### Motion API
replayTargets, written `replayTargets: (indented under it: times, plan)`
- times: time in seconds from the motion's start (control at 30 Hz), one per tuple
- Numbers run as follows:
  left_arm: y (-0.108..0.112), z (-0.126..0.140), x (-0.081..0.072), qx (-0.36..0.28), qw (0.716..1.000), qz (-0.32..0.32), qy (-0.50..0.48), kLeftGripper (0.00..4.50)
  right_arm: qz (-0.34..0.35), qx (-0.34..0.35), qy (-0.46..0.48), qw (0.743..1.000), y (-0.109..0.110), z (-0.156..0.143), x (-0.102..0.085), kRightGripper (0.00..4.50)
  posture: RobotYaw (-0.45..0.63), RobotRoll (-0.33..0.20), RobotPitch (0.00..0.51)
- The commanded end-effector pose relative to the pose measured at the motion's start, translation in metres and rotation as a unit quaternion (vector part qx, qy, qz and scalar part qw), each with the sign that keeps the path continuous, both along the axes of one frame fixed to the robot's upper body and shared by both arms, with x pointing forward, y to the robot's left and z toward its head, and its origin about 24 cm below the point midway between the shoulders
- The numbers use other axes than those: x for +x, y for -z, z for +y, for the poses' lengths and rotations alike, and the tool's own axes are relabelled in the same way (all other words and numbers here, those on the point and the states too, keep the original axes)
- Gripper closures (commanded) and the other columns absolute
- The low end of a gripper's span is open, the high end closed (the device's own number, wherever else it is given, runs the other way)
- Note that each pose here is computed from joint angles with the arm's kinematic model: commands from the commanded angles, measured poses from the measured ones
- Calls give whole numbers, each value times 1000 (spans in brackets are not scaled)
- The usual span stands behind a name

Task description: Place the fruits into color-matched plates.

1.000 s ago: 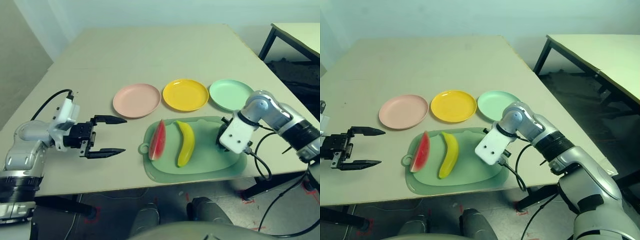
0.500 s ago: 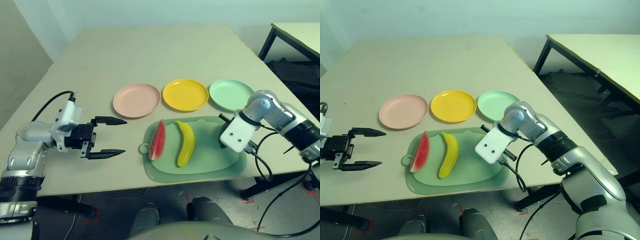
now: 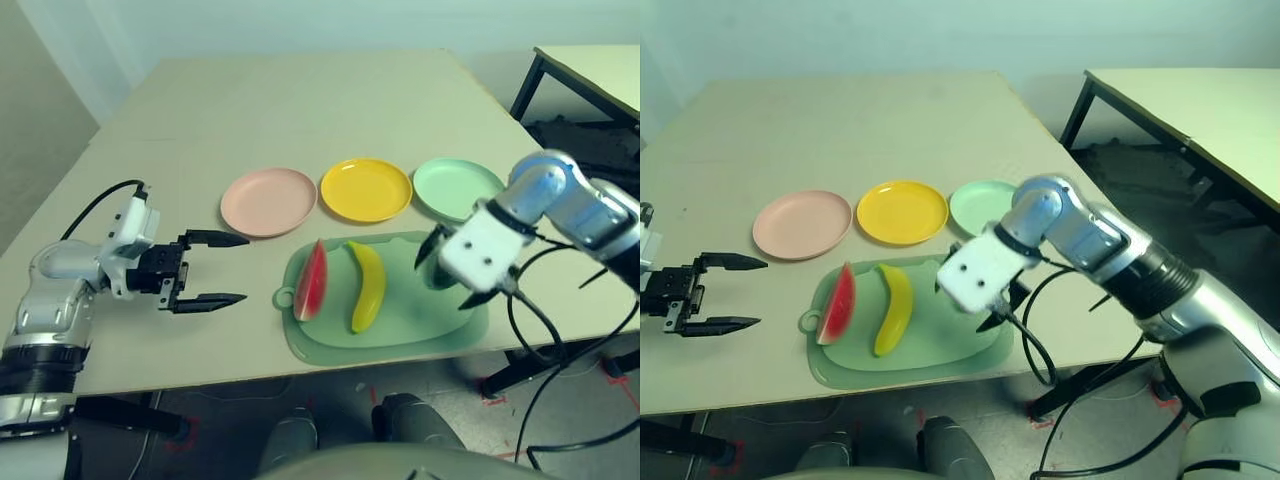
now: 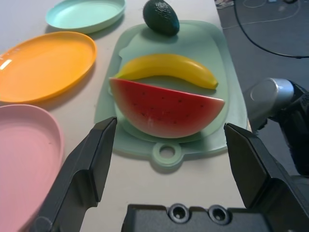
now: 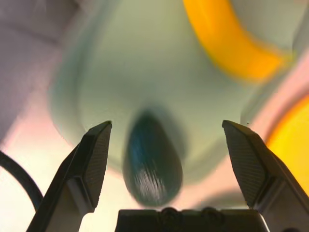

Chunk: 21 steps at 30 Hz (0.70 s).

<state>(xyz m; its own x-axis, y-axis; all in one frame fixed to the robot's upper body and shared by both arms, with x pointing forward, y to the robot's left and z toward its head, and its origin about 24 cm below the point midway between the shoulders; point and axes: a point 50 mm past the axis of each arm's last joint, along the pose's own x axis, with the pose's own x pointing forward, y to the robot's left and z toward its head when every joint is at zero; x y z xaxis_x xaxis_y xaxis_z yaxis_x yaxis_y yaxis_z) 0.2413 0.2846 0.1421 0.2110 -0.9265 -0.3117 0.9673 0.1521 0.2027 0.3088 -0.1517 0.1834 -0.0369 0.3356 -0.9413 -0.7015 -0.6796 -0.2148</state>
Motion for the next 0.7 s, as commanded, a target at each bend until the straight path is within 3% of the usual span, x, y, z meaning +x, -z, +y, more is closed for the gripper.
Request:
replayTargets:
  times: [0.03, 0.17, 0.33, 0.7]
  plan:
    - [1, -6, 2, 1, 1000, -1, 14, 0, -46, -38, 9, 998, 8, -16, 19, 10, -127, 0, 7]
    - [1, -5, 1, 1, 1000, -4, 13, 0, -44, -54, 10, 997, 23, -24, 27, 10, -116, 0, 8]
    - [0, -2, -2, 5, 1000, -14, 6, 0, -13, -81, -3, 997, 37, -34, 23, 10, -103, 0, 5]
    - [-6, -1, -3, 11, 999, -30, 3, 0, 2, -72, -4, 997, 44, -29, 24, 10, -97, 0, 0]
